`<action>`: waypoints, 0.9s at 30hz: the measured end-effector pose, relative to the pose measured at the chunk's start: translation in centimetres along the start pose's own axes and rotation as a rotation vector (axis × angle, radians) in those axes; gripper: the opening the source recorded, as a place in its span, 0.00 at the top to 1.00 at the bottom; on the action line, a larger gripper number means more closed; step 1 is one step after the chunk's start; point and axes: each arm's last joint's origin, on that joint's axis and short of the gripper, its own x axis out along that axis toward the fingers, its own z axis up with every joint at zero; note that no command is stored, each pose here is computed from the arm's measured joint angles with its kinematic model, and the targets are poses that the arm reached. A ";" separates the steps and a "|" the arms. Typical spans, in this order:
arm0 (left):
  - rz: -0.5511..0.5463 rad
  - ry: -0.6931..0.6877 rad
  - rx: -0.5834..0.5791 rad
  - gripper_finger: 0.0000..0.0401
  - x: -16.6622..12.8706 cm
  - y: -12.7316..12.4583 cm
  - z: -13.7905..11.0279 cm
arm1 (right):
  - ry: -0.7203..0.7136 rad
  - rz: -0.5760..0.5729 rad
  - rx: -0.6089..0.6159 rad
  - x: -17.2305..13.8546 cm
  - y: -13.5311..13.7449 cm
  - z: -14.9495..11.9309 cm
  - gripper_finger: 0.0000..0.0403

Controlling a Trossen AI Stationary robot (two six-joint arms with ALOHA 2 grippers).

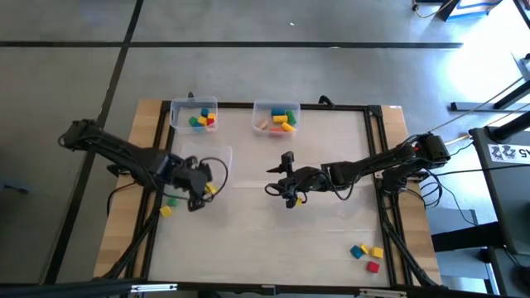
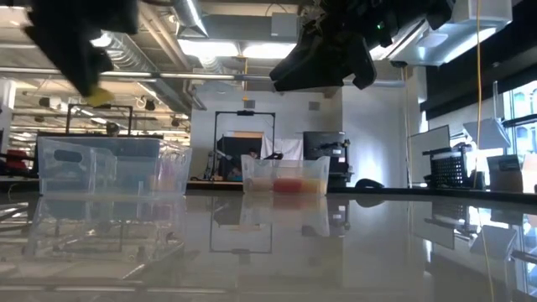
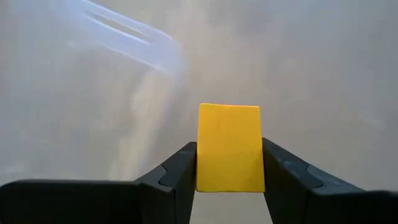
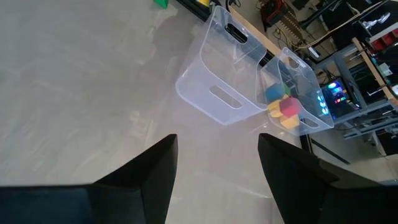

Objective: Sort blocks by size
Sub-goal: Put the yellow square game block into the bottom left transparent bin

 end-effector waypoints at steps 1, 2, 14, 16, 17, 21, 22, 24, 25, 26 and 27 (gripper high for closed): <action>0.030 -0.015 -0.003 0.64 0.1 0.4 0.2 | 0.000 0.000 0.000 0.0 0.0 0.0 0.44; 0.062 -0.030 -0.009 0.64 0.1 0.9 0.5 | 0.000 0.000 0.000 0.0 0.0 0.0 0.44; 0.265 -0.026 -0.091 0.62 2.0 5.1 2.2 | 0.000 0.001 0.000 0.0 0.0 0.0 0.44; 0.275 -0.028 -0.110 0.62 2.2 5.6 2.2 | 0.001 0.000 0.000 0.0 0.0 0.0 0.44; 0.278 -0.027 -0.117 0.62 2.2 5.7 2.3 | 0.000 0.001 0.000 0.0 0.0 0.0 0.44; 0.284 -0.026 -0.122 0.62 2.2 6.2 2.4 | 0.001 0.000 0.000 0.0 0.0 0.0 0.44; 0.284 -0.025 -0.125 0.62 2.2 6.3 2.5 | 0.004 -0.006 0.000 0.0 0.0 0.0 0.44; 0.279 -0.021 -0.134 0.62 2.2 6.4 2.5 | 0.013 -0.022 -0.001 0.0 -0.1 0.0 0.44; 0.273 -0.018 -0.139 0.62 2.3 6.5 2.5 | 0.016 -0.027 -0.001 0.0 -0.1 -0.1 0.44; 0.269 -0.015 -0.143 0.62 2.3 6.6 2.5 | 0.016 -0.027 -0.001 0.0 -0.1 -0.1 0.44; 0.262 -0.012 -0.148 0.62 2.3 6.6 2.5 | 0.016 -0.027 -0.001 0.0 -0.1 -0.1 0.44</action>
